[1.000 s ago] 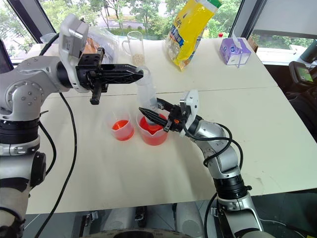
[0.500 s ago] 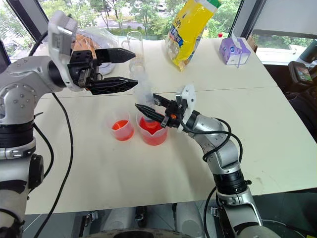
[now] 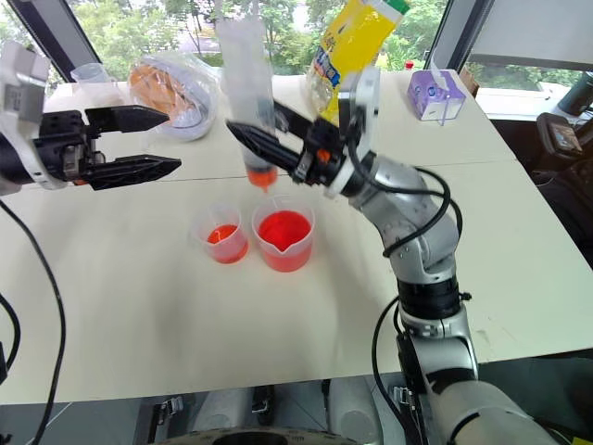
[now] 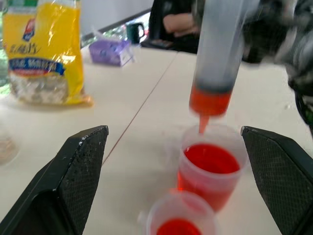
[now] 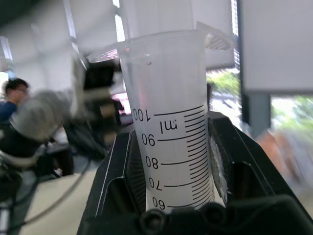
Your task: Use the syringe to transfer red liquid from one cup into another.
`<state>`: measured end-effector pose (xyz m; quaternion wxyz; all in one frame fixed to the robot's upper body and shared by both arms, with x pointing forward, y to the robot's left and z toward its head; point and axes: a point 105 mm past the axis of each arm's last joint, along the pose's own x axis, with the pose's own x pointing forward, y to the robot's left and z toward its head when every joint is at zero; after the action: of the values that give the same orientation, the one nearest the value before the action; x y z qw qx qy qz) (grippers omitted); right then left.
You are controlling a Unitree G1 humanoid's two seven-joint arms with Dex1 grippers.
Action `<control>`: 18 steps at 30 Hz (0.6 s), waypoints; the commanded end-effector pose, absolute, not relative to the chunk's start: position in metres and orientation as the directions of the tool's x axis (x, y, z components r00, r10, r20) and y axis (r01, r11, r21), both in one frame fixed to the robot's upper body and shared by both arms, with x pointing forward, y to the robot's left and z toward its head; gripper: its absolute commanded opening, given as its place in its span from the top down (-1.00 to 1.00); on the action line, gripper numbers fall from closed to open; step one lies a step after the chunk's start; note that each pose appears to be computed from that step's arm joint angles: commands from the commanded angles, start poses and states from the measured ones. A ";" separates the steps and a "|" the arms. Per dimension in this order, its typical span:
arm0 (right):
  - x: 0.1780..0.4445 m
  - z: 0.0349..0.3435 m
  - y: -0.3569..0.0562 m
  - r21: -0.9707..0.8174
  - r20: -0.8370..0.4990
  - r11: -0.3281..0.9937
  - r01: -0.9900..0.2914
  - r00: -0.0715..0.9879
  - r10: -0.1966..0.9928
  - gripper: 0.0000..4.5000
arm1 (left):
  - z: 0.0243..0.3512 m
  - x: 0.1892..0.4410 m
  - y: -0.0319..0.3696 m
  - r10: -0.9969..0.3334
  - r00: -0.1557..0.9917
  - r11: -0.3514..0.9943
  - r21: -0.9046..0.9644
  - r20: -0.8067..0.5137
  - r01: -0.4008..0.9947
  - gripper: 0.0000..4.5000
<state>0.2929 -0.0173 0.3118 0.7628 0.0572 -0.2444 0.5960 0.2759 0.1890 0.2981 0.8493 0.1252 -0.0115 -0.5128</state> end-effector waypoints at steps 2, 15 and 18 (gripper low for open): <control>0.294 0.312 0.005 -0.171 0.463 0.177 -0.969 0.080 0.883 0.39 | 0.315 0.255 0.200 -0.851 0.517 0.472 0.302 -0.088 0.828 -0.99; 0.303 0.241 0.051 -0.142 0.361 0.072 -0.987 0.016 0.933 0.39 | 0.317 0.226 0.201 -0.833 0.542 0.495 0.284 -0.114 0.821 -0.99; 0.302 0.233 0.052 -0.147 0.344 0.068 -0.987 0.013 0.939 0.39 | 0.319 0.229 0.200 -0.832 0.545 0.500 0.286 -0.101 0.817 -0.99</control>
<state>0.3091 0.0489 0.2218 0.7217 0.0727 -0.1495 0.6720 0.2321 0.1995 0.3080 0.8651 0.1389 -0.0035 -0.4820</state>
